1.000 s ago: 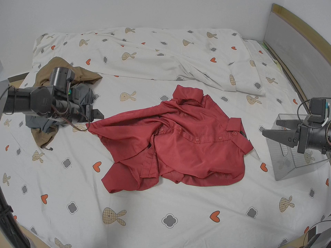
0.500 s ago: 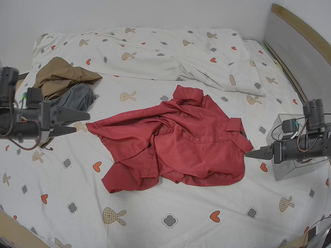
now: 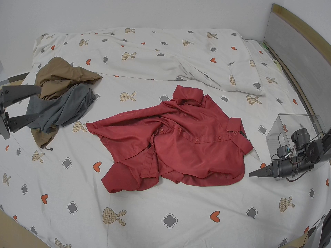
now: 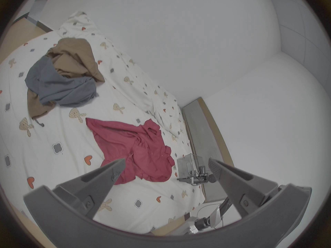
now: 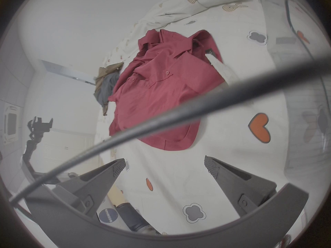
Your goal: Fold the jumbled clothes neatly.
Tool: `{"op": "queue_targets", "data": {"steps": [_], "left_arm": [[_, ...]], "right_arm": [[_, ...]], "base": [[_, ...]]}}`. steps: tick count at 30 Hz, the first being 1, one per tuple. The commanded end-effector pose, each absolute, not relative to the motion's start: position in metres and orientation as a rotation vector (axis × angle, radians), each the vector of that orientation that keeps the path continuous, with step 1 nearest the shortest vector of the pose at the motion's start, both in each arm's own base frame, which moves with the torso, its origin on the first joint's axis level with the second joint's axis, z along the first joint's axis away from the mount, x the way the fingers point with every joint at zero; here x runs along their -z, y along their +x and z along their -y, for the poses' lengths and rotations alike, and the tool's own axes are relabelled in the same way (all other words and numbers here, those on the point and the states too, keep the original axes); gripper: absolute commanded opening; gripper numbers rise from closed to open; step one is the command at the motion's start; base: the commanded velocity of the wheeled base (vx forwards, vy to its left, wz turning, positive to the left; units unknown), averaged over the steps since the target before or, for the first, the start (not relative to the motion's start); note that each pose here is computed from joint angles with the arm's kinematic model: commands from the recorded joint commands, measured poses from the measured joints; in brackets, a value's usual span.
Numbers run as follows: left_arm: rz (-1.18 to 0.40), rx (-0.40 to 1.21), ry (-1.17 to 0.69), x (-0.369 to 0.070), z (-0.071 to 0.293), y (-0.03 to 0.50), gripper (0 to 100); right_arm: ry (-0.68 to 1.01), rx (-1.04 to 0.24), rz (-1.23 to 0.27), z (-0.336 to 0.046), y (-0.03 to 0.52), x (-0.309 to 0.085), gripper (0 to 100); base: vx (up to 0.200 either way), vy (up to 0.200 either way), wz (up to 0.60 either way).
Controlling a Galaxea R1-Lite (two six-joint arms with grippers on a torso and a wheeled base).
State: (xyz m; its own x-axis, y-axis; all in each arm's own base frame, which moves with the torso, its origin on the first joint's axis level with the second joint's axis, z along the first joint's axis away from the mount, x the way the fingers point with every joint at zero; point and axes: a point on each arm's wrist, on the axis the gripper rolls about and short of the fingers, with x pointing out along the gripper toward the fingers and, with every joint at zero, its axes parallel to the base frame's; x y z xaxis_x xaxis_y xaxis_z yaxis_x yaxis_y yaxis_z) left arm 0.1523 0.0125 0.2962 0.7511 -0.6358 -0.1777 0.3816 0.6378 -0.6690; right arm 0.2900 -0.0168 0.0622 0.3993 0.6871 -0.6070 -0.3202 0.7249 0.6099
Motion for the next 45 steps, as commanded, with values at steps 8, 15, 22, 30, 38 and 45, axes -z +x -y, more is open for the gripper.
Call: {"op": "queue_targets", "data": {"steps": [8,15,22,30,38,45], "left_arm": [[-0.243,0.621,-0.563,-0.298,-0.018,0.143,100],[-0.261,0.692,-0.561,-0.296,-0.015,0.139,100],[-0.255,0.696,-0.556,-0.297,-0.015,0.137,100],[-0.254,0.697,-0.555,-0.297,-0.014,0.136,100],[-0.259,0.696,-0.559,-0.296,-0.014,0.138,100],[-0.26,0.696,-0.558,-0.295,-0.015,0.138,100]], "right_arm": [[0.462,-0.729,-1.031,0.014,0.293,-0.029,100],[0.44,-0.764,-1.028,0.001,0.302,-0.025,100],[0.42,-0.787,-0.988,-0.012,0.31,-0.02,100],[0.411,-0.773,-0.968,-0.014,0.315,-0.015,100],[0.335,-0.716,-0.958,-0.025,0.316,0.001,100],[0.386,-0.704,-0.952,-0.032,0.318,-0.003,100]], "base": [[0.0,0.0,0.0],[0.0,0.0,0.0],[0.0,0.0,0.0],[0.0,0.0,0.0],[0.0,0.0,0.0],[0.0,0.0,0.0]]}}
